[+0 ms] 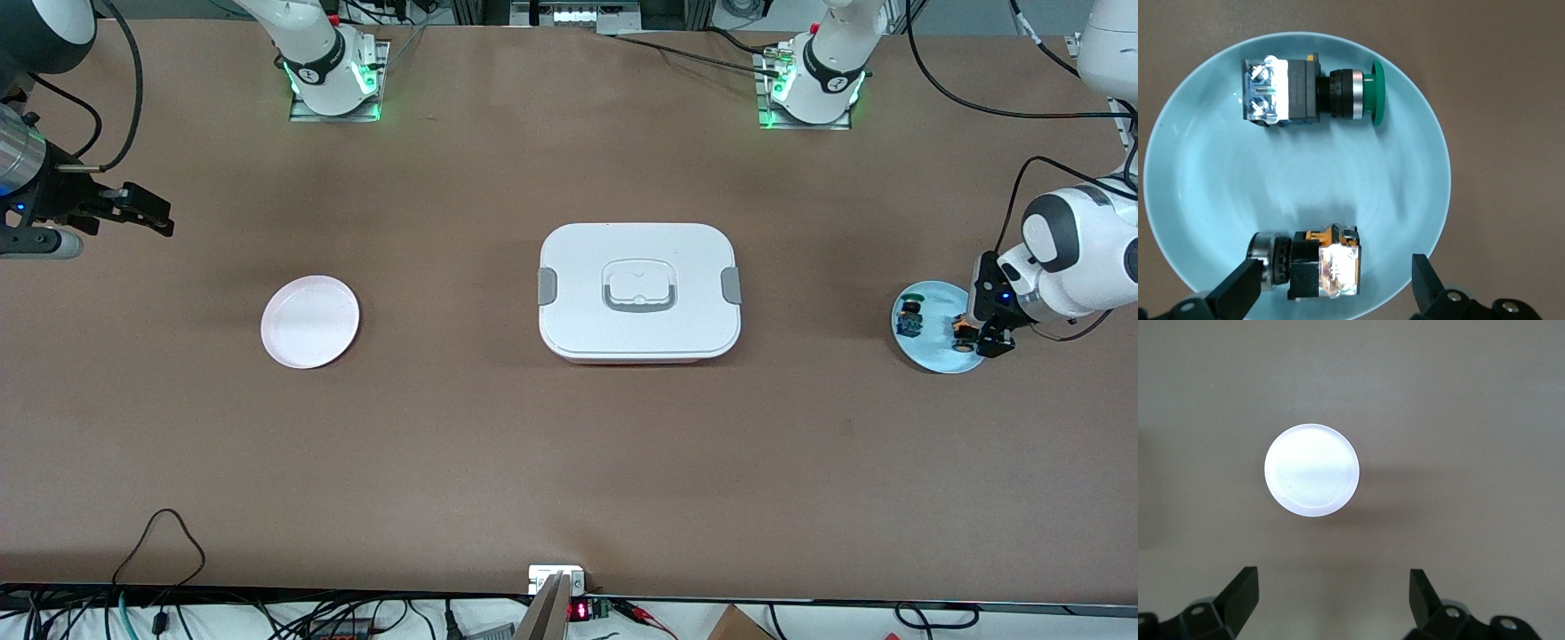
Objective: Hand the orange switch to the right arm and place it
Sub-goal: 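Lower the left gripper and grasp the orange-topped switch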
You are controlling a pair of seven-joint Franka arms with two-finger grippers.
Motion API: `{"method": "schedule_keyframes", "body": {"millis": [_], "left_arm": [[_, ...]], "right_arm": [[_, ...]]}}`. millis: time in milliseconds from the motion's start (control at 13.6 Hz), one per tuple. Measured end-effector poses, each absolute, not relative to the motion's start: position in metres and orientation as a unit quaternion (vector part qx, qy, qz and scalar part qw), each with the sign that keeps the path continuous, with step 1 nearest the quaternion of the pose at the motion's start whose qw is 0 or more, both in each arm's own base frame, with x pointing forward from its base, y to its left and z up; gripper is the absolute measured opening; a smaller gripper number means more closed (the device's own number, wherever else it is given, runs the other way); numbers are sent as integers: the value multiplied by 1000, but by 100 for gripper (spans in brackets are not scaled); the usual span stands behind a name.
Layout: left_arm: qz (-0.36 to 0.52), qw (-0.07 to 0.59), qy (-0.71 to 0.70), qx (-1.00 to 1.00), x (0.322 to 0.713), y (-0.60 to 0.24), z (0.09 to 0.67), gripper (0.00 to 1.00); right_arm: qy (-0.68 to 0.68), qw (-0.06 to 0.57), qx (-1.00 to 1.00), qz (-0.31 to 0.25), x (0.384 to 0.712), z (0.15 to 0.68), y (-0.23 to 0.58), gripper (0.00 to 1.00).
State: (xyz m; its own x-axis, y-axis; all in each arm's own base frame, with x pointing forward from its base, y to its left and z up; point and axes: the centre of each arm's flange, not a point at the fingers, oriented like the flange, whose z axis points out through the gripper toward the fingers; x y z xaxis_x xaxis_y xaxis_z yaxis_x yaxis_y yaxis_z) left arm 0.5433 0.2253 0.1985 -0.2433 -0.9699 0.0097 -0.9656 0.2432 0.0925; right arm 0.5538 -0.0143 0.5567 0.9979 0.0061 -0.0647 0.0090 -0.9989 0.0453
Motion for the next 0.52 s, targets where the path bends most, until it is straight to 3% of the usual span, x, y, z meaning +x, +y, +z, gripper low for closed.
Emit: {"method": "schedule_keyframes", "body": {"millis": [515], "left_arm": [[-28, 27, -793, 608, 551, 217, 203, 100]], "right_arm": [[4, 23, 999, -34, 555, 555, -14, 100]]}}
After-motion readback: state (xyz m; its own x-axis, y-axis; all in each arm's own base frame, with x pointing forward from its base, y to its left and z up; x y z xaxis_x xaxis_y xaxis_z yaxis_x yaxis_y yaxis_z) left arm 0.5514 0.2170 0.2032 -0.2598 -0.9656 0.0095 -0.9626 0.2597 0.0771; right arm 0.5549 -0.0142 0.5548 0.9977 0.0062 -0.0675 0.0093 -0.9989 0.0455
